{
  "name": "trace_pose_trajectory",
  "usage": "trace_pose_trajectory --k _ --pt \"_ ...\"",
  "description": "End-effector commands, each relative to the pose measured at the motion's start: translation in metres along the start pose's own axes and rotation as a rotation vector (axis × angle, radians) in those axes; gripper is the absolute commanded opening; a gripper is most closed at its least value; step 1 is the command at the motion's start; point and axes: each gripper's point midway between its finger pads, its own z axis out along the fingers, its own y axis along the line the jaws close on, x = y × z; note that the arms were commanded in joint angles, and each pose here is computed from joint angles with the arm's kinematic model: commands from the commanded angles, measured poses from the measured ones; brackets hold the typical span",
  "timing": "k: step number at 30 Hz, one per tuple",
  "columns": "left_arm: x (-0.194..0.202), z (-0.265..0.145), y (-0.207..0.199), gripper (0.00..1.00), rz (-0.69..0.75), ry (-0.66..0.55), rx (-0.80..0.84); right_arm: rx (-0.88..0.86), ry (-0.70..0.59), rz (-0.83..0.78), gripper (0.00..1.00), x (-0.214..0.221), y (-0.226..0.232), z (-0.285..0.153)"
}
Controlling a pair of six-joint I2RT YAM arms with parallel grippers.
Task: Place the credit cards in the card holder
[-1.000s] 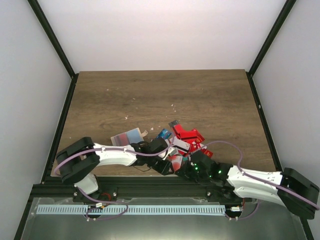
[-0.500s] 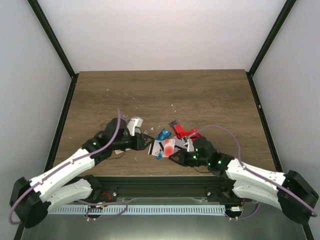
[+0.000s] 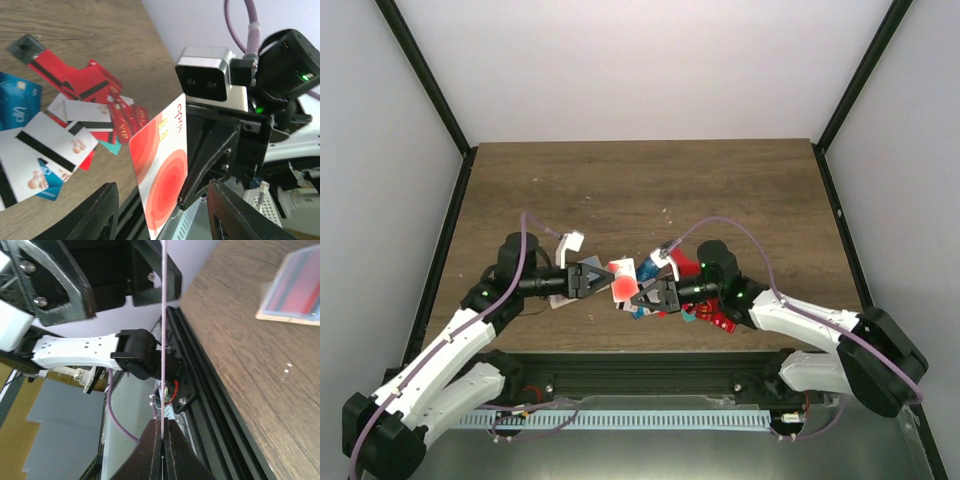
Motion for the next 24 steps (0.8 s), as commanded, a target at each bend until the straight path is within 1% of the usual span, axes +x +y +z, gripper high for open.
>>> trace_pose_trajectory --k 1,7,11,16,17,18,21,22,24 --pt "0.004 -0.005 -0.026 0.5 0.05 0.02 0.14 -0.153 -0.003 -0.168 0.01 -0.017 0.041 -0.006" --pt "0.006 -0.009 -0.045 0.38 0.08 0.026 0.242 -0.208 -0.007 -0.189 0.01 -0.022 0.054 -0.008" --pt "0.006 -0.012 -0.051 0.31 0.093 0.026 0.268 -0.222 -0.013 -0.196 0.01 -0.025 0.058 -0.009" --pt "0.008 -0.008 -0.052 0.16 0.085 0.039 0.287 -0.247 -0.007 -0.199 0.01 -0.025 0.063 -0.009" --pt "0.008 -0.007 -0.054 0.12 0.088 0.042 0.294 -0.247 -0.009 -0.198 0.01 -0.026 0.062 -0.008" --pt "0.009 -0.006 -0.054 0.06 0.087 0.043 0.294 -0.248 -0.009 -0.196 0.01 -0.026 0.062 -0.008" --pt "0.006 -0.003 -0.045 0.04 0.076 0.017 0.246 -0.244 -0.005 -0.171 0.01 -0.026 0.058 -0.006" --pt "0.004 -0.002 -0.038 0.04 0.07 0.004 0.209 -0.229 -0.005 -0.156 0.05 -0.026 0.054 -0.004" --pt "0.0 0.0 -0.024 0.04 0.054 -0.018 0.122 -0.171 -0.02 -0.128 0.18 -0.027 0.04 -0.002"
